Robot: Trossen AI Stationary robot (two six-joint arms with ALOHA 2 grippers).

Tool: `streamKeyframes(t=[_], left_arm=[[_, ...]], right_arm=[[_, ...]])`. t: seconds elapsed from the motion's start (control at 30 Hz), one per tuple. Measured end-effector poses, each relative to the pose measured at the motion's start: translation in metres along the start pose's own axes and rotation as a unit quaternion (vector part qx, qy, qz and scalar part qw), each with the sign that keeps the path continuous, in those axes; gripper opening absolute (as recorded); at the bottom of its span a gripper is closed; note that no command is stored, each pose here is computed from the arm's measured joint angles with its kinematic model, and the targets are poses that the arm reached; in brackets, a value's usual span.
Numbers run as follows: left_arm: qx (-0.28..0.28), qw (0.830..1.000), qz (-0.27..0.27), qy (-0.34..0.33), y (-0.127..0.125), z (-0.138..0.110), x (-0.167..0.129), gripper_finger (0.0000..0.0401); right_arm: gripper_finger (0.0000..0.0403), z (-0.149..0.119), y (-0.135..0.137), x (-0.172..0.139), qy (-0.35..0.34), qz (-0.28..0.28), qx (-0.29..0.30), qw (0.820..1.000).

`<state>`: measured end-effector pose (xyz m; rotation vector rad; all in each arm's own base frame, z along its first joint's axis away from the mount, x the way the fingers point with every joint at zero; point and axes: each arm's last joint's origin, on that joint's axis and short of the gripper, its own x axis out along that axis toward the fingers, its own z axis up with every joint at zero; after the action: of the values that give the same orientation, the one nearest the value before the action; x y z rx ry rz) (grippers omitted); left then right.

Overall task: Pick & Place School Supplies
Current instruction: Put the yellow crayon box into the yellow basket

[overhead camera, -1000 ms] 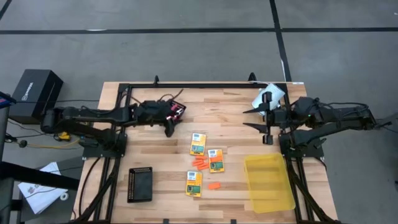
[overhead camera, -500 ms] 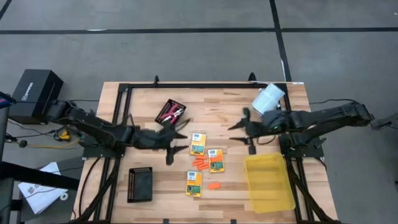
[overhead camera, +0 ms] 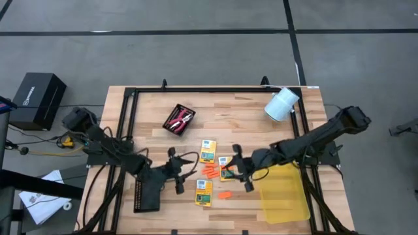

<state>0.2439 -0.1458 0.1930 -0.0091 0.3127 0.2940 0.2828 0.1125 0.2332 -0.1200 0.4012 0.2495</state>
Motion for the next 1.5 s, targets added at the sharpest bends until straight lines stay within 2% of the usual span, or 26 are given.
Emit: streamKeyframes(t=[0.23,0.4,0.47,0.63,0.87,1.07,1.5], left_arm=[[0.004,1.0,0.008,0.019,-0.025,-0.037,-0.002,0.0173],[-0.004,1.0,-0.012,0.022,-0.037,-0.05,-0.01,0.0172],[-0.007,1.0,-0.02,0.018,-0.04,-0.05,-0.014,0.0172],[-0.012,1.0,-0.028,0.005,-0.044,-0.046,-0.022,0.0172],[-0.009,0.999,-0.044,0.001,-0.049,-0.047,-0.032,0.0172],[-0.008,0.999,-0.047,-0.001,-0.05,-0.047,-0.033,0.0172],[-0.003,0.999,-0.048,-0.004,-0.05,-0.046,-0.033,0.0172]], right_arm=[[0.0161,-0.014,0.031,0.021,0.004,-0.026,0.031,0.999],[0.0161,-0.011,0.054,0.036,0.022,-0.071,0.033,0.997],[0.0161,-0.012,0.061,0.043,0.05,-0.1,0.024,0.993],[0.0161,-0.024,0.069,0.065,0.144,-0.169,0.023,0.975],[0.0161,-0.057,0.068,0.085,0.256,-0.225,0.032,0.94],[0.0161,-0.07,0.065,0.085,0.299,-0.234,0.045,0.924],[0.0161,-0.071,0.07,0.082,0.314,-0.215,0.044,0.924]])
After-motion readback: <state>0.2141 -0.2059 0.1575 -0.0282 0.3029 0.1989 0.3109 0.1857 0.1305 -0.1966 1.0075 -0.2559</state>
